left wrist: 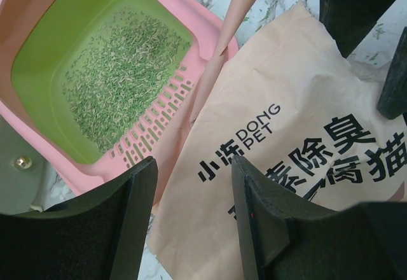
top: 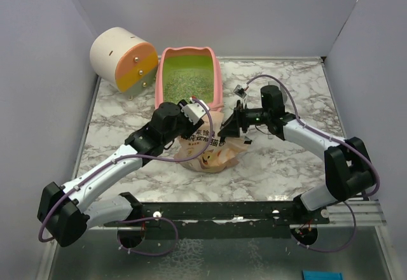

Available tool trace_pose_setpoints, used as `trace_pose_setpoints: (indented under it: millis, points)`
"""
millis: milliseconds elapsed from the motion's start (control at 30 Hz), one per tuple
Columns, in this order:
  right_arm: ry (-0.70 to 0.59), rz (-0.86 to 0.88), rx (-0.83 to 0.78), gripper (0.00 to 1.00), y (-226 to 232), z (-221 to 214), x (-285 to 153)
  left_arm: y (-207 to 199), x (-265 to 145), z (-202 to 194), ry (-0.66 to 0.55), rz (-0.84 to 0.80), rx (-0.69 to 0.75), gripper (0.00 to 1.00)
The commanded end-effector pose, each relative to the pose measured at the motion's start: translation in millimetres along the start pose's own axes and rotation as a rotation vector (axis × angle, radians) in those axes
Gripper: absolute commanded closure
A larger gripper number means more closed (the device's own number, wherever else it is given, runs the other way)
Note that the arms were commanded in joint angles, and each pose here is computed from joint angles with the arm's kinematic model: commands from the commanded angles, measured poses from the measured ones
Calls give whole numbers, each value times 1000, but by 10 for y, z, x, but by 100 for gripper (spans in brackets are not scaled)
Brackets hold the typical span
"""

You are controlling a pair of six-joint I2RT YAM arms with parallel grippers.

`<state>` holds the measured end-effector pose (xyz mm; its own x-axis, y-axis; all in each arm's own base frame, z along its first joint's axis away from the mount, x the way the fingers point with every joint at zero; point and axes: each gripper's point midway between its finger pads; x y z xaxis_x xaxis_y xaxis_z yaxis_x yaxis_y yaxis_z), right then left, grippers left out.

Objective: Fill the litter box with clean litter

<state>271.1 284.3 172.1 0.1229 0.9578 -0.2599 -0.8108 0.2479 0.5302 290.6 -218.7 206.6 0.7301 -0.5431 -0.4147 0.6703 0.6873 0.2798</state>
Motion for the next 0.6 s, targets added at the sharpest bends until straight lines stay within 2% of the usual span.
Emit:
trace_pose_setpoints:
  millis: [0, 67, 133, 167, 233, 267, 300, 367, 567]
  points:
    - [-5, 183, -28, 37, 310, 95, 1, -46, -81, 196, -58, -47, -16, 47]
    - [8, 222, -20, 40, 385, 56, -25, -79, -67, 162, -51, -62, -18, 47]
    - [22, 262, -1, 49, 467, 25, -55, -122, -48, 139, -50, -80, -25, 47]
    - [24, 267, 10, 58, 492, 26, -67, -141, -39, 135, -50, -89, -28, 47]
    - [28, 252, 61, 84, 508, 21, -79, -189, -32, 145, -53, -115, -33, 47]
    - [31, 247, 85, 94, 515, 20, -83, -230, -30, 152, -57, -138, -34, 46]
    - [34, 249, 107, 99, 527, 19, -86, -272, -37, 176, -65, -165, -35, 45]
    - [40, 245, 148, 99, 531, 10, -86, -416, -66, 242, -94, -249, -35, 40]
    - [66, 314, 329, 99, 630, -156, -109, -796, -252, 375, -187, -472, 4, 15]
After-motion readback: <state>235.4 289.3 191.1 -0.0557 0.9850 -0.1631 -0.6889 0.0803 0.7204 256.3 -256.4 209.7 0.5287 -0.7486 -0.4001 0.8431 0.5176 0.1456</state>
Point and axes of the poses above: each gripper's point midway between its finger pads, its own x axis out along the fingers, its own y axis along the line the jaws close on, z = x × y, and after that the axes turned 2 degrees about -x, right-handed
